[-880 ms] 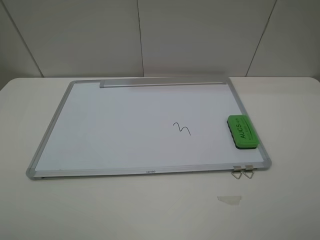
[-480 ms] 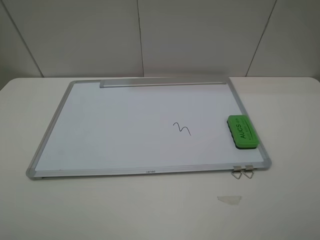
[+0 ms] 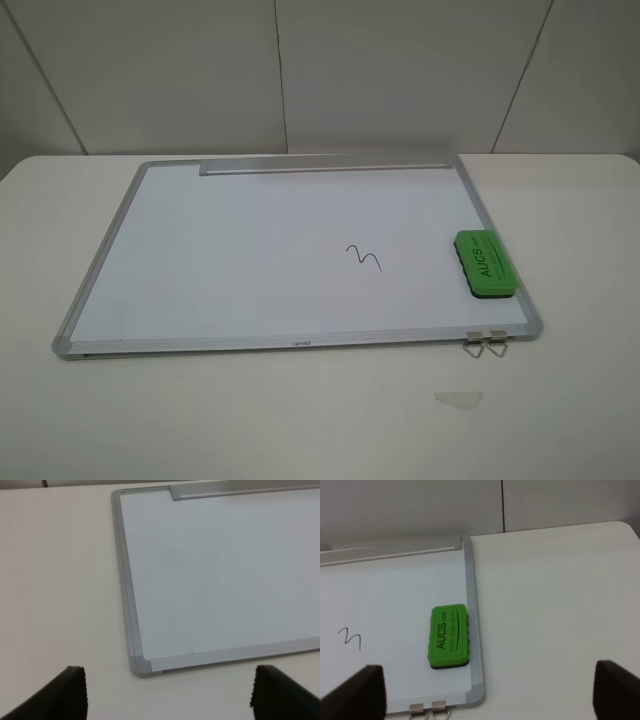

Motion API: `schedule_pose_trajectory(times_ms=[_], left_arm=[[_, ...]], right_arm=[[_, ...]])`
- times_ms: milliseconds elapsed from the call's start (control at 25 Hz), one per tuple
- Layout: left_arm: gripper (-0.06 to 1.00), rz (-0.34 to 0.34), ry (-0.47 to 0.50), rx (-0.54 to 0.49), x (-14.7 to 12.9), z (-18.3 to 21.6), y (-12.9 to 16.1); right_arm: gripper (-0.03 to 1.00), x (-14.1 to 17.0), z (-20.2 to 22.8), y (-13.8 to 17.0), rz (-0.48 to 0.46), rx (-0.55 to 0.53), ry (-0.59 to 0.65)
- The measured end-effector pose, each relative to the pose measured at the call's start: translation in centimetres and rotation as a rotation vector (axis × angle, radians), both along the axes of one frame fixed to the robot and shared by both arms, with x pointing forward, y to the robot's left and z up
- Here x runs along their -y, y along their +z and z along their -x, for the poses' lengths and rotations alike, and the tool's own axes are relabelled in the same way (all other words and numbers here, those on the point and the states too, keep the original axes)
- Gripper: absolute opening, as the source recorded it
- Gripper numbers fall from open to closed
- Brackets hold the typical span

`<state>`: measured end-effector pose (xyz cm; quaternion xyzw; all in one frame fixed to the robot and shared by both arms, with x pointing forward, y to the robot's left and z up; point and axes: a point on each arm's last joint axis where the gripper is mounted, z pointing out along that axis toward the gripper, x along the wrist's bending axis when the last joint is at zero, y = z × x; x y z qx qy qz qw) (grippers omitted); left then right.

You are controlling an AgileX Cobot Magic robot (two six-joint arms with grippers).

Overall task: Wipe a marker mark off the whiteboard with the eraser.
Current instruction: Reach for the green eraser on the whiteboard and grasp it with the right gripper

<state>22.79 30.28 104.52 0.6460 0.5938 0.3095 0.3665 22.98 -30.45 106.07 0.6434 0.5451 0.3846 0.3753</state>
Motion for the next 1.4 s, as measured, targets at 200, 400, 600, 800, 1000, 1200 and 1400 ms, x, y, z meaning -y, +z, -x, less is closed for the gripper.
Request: schedule_pose_trajectory(times_ms=[200,400,600,800,1000,1200,1400], left_arm=[[0.69,0.0,0.0,0.0,0.0,0.0,0.0],[0.69,0.0,0.0,0.0,0.0,0.0,0.0],[0.69,0.0,0.0,0.0,0.0,0.0,0.0],[0.69,0.0,0.0,0.0,0.0,0.0,0.0],[0.69,0.0,0.0,0.0,0.0,0.0,0.0],[0.69,0.0,0.0,0.0,0.0,0.0,0.0],[0.69,0.0,0.0,0.0,0.0,0.0,0.0]], right_arm=[[0.82,0.0,0.0,0.0,0.0,0.0,0.0],[0.82,0.0,0.0,0.0,0.0,0.0,0.0],[0.82,0.0,0.0,0.0,0.0,0.0,0.0],[0.82,0.0,0.0,0.0,-0.001,0.0,0.001],[0.82,-0.4,0.0,0.0,-0.042,0.002,0.03],[0.82,-1.0,-0.8,0.1,-0.107,-0.04,0.073],[0.82,-1.7,-3.9,-0.1,-0.173,-0.233,0.111]])
